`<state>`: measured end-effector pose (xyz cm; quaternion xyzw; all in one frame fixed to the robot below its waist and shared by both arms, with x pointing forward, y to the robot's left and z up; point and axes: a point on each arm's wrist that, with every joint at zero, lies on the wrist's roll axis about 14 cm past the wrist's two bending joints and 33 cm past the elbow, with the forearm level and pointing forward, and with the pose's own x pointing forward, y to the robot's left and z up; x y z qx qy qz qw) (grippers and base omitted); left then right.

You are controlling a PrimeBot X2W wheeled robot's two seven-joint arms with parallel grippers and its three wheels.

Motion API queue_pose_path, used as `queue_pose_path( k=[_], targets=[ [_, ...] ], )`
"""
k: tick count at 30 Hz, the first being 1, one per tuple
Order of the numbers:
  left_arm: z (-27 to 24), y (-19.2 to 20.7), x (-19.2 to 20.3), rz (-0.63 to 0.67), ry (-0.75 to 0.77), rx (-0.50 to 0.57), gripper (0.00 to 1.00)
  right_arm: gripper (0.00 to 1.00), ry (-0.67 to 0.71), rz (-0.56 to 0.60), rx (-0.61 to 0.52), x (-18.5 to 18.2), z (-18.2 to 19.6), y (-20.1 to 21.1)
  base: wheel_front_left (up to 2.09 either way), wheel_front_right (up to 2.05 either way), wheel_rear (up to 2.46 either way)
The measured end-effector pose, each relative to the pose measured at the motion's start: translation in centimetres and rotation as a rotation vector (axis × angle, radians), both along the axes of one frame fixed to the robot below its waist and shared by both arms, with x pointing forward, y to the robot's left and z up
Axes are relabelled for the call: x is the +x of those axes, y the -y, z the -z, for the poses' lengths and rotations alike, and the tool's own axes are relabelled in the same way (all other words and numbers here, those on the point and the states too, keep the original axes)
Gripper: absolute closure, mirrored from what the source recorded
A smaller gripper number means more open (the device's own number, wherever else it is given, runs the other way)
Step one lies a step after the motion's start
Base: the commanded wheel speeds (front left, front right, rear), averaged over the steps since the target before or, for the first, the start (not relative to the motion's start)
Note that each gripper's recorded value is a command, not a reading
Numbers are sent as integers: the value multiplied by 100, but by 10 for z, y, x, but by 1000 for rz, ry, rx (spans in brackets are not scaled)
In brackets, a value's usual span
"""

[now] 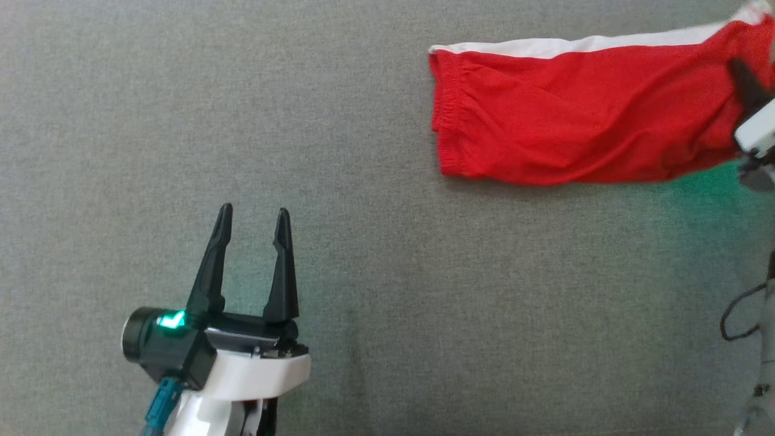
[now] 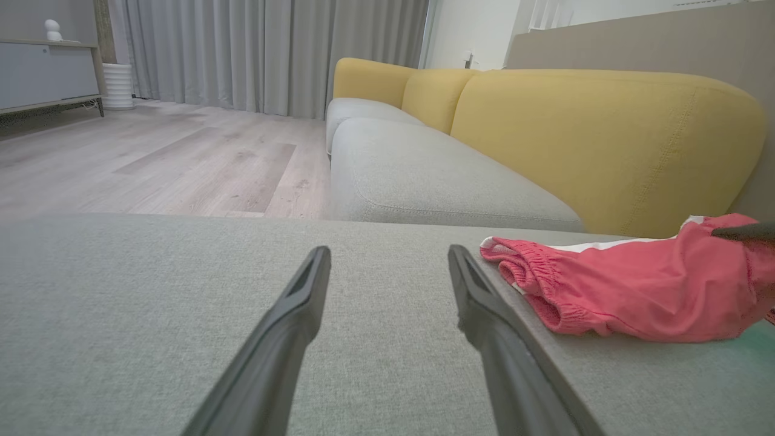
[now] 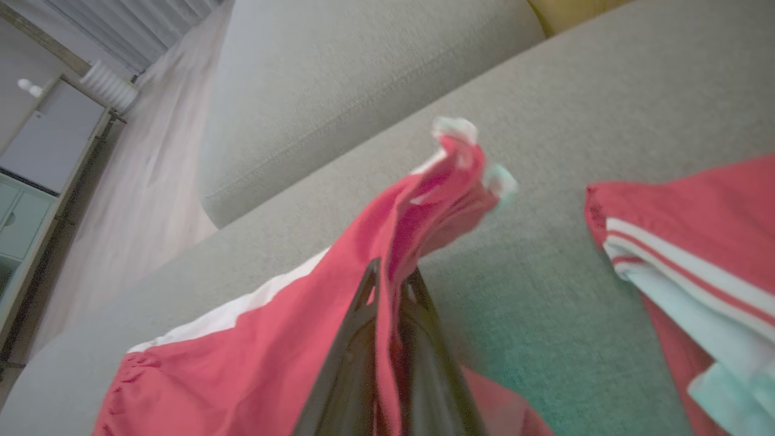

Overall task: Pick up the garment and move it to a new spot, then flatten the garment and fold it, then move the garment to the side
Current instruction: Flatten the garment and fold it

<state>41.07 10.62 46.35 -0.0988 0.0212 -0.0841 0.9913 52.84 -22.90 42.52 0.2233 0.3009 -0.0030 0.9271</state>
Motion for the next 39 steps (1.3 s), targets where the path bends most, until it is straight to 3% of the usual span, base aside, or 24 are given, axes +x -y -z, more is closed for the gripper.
queue_pose_path(
  k=[3,10,16,24,37,38,39],
  targets=[
    [1,0,-3,-1,-6,-13,0,100,62,-20,6,6,-24,-8,0,0,0],
    [9,-6,-19,-14,-40,-4,0,100,121,-240,24,6,-63,-88,0,0,0],
    [6,-15,-23,-46,-38,-7,0,100,8,-379,-3,-19,-25,-137,0,0,0],
    [5,-28,-31,-84,-41,4,0,100,-35,-469,64,-37,9,-185,0,0,0],
    [7,-18,-42,-74,-61,-10,0,100,45,-505,109,-24,-6,-217,0,0,0],
    [8,-17,-42,-75,-61,-10,0,83,47,-508,101,-24,-5,-218,0,0,0],
    [8,-17,-42,-76,-62,-12,0,58,47,-516,89,-26,-2,-220,0,0,0]
  ],
)
